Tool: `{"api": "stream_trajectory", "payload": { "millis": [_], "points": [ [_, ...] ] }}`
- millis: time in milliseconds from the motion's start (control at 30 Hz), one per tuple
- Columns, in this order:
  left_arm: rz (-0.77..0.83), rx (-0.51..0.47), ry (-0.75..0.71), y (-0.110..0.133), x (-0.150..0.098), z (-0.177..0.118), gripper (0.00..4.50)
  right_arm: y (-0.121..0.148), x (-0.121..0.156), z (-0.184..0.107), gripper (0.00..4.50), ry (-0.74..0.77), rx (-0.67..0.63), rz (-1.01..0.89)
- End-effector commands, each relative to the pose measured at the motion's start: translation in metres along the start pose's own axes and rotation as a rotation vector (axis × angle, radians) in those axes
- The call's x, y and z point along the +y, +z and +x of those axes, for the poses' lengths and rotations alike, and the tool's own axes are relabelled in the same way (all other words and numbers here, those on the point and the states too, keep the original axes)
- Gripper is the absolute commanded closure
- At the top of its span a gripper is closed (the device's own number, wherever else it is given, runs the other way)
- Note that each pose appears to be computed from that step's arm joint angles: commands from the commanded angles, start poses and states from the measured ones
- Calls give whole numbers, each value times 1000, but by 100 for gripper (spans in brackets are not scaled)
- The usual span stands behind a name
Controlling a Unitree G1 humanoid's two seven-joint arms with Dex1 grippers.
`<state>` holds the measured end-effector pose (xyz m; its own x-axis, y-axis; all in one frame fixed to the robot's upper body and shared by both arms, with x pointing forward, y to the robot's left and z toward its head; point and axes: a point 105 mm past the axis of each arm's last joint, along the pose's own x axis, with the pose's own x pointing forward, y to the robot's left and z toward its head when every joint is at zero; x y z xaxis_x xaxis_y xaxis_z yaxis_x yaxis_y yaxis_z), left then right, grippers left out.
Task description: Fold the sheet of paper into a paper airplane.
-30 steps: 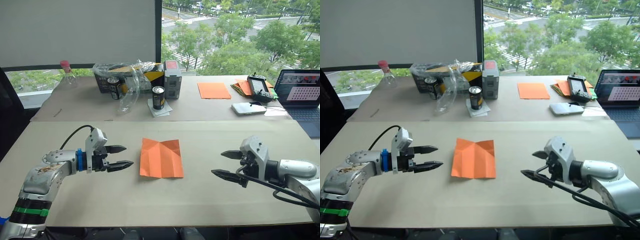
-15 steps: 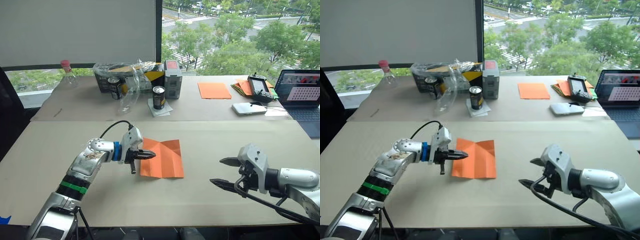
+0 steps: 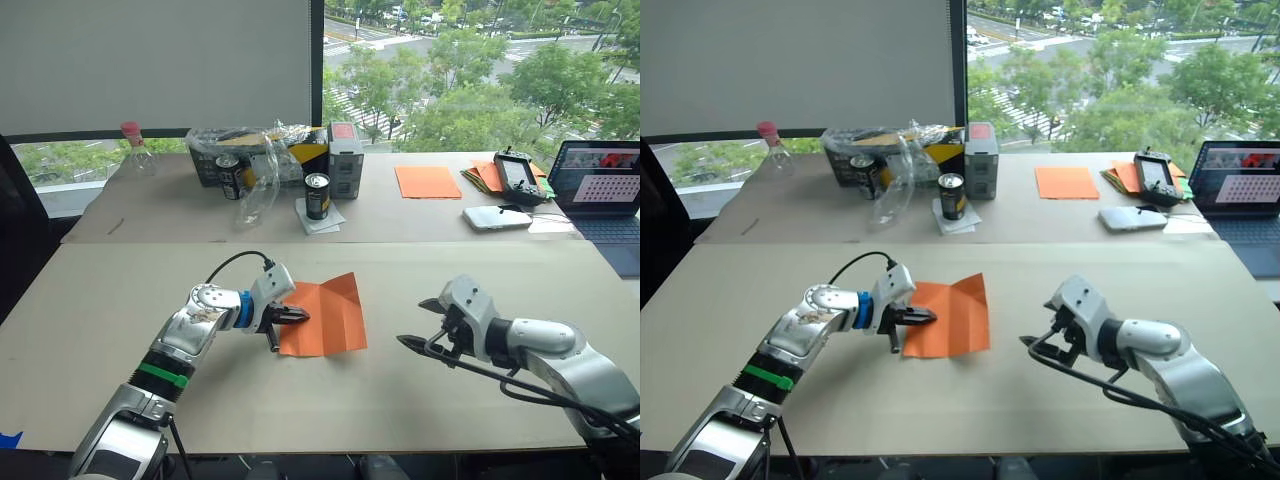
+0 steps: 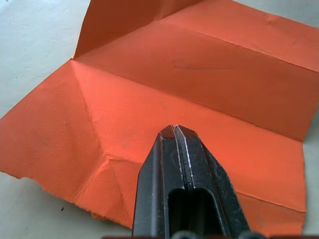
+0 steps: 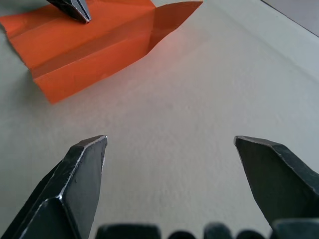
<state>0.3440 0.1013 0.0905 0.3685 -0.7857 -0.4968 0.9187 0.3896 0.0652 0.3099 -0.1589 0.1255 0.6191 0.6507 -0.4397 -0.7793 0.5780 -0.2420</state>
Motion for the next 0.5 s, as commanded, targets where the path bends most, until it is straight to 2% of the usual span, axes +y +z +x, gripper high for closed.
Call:
{"api": "stream_trajectory", "payload": {
  "millis": [33,200,367,400,500],
  "points": [
    [-56,83,34,-25,1,-2,450,7,-8,13,86,21,-7,-39],
    [-71,79,56,-30,-1,-6,450,6,-13,31,257,66,27,-90],
    [-96,30,34,-22,-13,4,450,15,7,48,425,198,-16,-89],
    [-97,32,34,-23,-14,5,450,19,9,52,448,213,-36,-85],
    [-99,18,40,-22,-16,6,450,29,20,59,448,274,-68,-92]
  ]
}}
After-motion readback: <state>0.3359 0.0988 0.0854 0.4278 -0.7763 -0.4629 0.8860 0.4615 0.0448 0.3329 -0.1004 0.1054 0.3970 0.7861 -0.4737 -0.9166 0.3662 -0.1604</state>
